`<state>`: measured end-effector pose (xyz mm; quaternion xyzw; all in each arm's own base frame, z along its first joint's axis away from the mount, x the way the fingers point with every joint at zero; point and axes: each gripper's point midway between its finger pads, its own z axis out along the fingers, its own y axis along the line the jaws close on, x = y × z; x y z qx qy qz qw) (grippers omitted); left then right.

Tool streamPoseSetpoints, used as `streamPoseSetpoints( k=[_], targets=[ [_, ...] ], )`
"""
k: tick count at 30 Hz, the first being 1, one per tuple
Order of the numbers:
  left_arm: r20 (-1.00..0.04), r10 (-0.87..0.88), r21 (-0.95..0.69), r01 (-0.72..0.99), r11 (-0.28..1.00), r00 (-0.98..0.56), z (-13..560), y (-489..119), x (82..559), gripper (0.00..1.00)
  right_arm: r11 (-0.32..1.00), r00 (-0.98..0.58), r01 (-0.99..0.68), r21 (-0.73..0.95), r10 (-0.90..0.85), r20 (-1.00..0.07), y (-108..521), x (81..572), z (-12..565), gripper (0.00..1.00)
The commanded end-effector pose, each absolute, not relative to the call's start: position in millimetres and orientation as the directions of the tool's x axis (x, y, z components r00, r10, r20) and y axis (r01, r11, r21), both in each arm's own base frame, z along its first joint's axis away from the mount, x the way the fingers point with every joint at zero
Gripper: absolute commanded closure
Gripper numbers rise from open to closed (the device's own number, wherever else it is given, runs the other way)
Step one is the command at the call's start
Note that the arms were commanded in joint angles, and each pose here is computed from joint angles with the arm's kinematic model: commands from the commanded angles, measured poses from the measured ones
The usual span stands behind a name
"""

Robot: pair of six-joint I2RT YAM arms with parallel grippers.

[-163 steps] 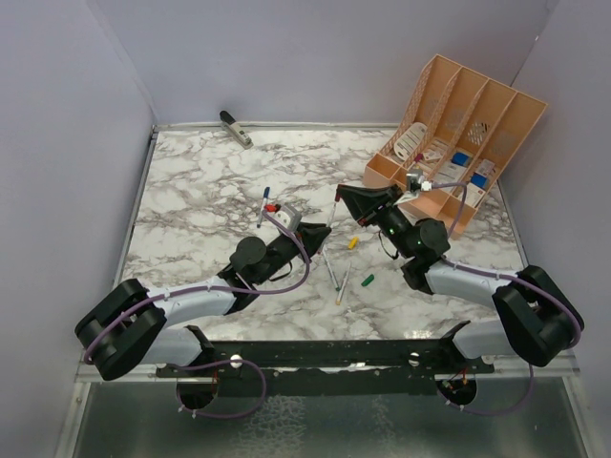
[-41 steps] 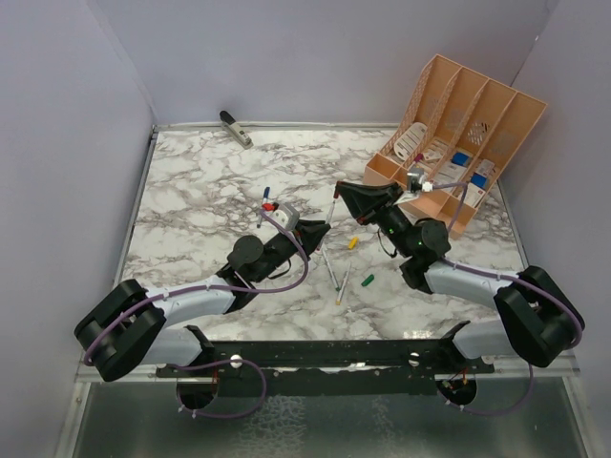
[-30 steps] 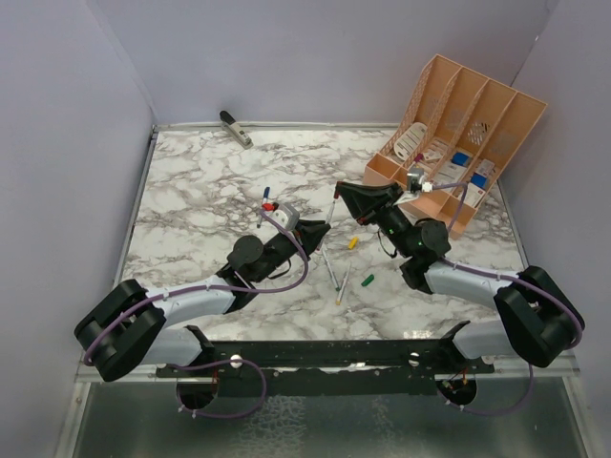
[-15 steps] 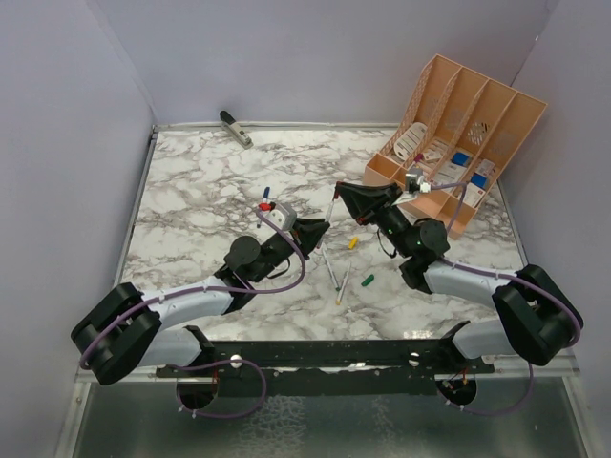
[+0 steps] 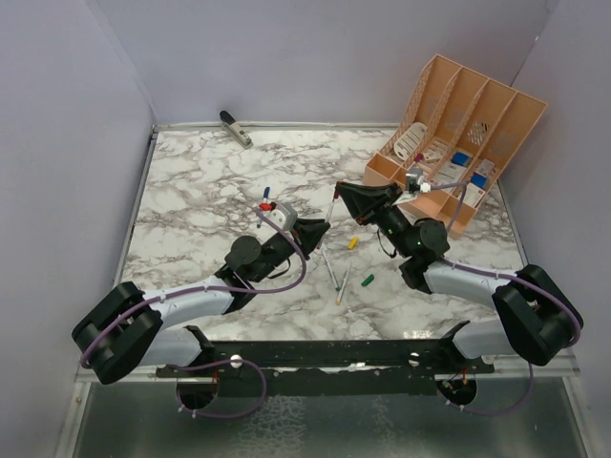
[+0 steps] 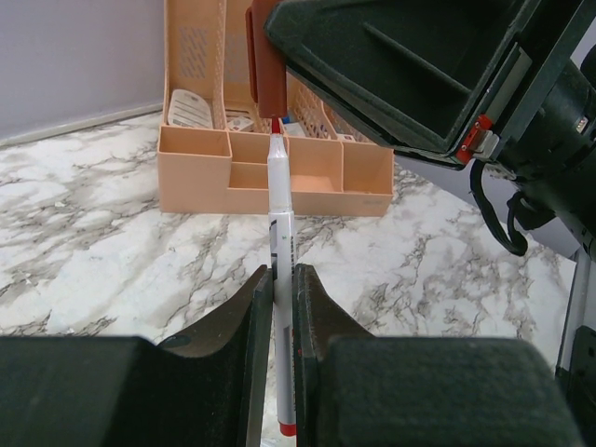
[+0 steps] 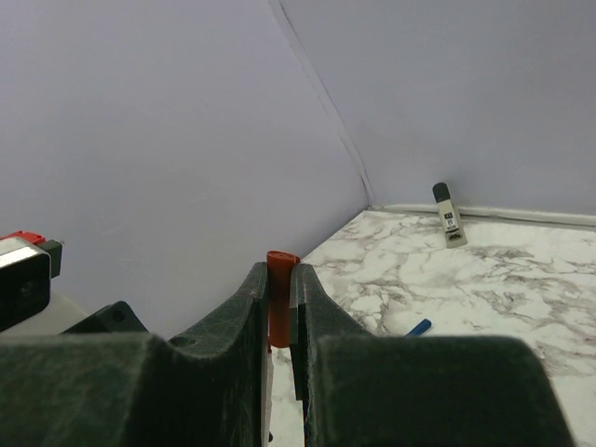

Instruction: Insert the pens into the pen caps

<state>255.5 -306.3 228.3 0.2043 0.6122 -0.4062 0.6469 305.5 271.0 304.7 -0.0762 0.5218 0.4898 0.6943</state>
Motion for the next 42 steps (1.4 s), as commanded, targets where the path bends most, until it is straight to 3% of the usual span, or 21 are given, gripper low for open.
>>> streamPoseSetpoints(
  k=[1, 42],
  targets=[
    [-0.954, -0.29, -0.24, 0.786, 0.57, -0.081, 227.9, -307.1, 253.1, 1.0, 0.502, 0.029, -0.776, 0.381, 0.633, -0.774, 269.5, 304.5, 327.2, 0.99],
    [-0.957, -0.287, -0.217, 0.78, 0.587, -0.05, 233.1, -305.2, 256.6, 1.0, 0.445, -0.051, -0.791, 0.419, 0.635, -0.771, 280.0, 301.1, 316.5, 0.99]
  ],
)
